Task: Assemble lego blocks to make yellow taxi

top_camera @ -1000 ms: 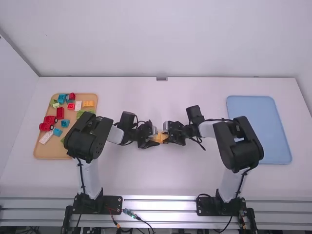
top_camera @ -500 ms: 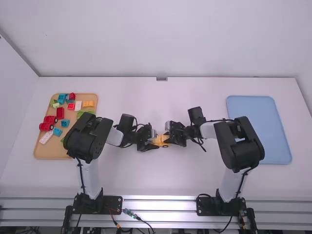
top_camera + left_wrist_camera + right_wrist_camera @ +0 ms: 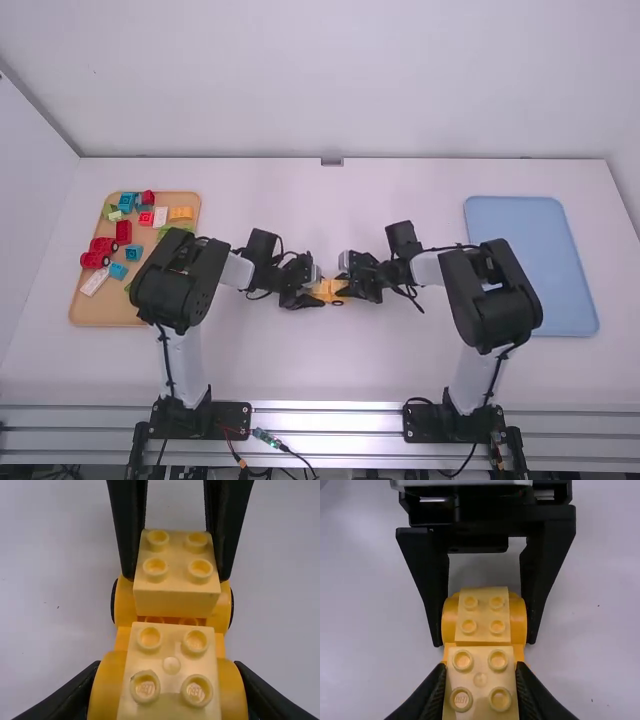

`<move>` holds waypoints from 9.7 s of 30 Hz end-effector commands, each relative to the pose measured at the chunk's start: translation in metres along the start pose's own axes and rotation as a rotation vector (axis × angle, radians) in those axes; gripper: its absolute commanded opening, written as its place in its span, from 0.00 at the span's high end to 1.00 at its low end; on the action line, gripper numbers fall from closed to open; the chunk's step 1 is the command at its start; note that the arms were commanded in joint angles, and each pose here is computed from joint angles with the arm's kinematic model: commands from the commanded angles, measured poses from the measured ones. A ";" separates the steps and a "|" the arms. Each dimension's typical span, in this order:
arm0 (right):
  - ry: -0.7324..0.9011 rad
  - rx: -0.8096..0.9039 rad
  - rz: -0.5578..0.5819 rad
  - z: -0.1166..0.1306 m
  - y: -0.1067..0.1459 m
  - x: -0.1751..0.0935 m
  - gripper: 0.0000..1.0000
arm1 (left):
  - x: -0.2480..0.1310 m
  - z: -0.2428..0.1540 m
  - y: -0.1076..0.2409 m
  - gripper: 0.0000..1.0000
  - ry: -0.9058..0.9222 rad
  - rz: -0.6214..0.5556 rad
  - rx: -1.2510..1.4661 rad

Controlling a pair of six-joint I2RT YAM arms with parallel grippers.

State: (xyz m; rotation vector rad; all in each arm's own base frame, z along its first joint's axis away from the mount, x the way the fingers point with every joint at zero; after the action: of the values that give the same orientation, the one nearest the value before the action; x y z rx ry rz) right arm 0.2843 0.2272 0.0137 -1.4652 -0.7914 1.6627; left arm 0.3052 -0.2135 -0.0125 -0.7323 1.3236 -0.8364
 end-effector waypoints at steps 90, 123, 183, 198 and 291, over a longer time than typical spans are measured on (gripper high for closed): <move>0.007 -0.049 -0.044 -0.007 -0.022 -0.001 0.00 | 0.003 -0.012 0.016 0.55 -0.074 0.008 -0.019; -0.028 -0.068 -0.043 -0.003 -0.018 0.005 1.00 | 0.002 -0.005 0.026 0.58 -0.114 0.070 -0.065; 0.196 -0.050 -0.114 -0.041 -0.061 -0.081 1.00 | 0.001 0.001 0.028 0.59 -0.145 0.087 -0.016; 0.270 0.013 -0.064 -0.051 -0.060 -0.088 0.02 | 0.002 -0.004 0.030 0.19 -0.124 0.097 0.005; 0.326 -0.010 -0.033 -0.061 -0.057 -0.092 0.01 | -0.378 0.163 0.066 0.01 -1.141 0.716 -0.955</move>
State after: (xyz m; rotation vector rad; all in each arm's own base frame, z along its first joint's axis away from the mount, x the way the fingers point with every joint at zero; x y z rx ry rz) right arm 0.3534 0.1740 0.0860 -1.6499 -0.6063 1.3788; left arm 0.4422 0.1350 0.1418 -1.1549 0.6927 0.8488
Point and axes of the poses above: each hand's point on the last joint's axis, 136 mm out from that joint toward the fingers, its own x axis out along the fingers, its own z axis along the line the jaws close on, y = z × x, the point moved 1 cm from there along -x, back along the fingers, and after that the axes turned 8 degrees about x, right-handed, at the moved point
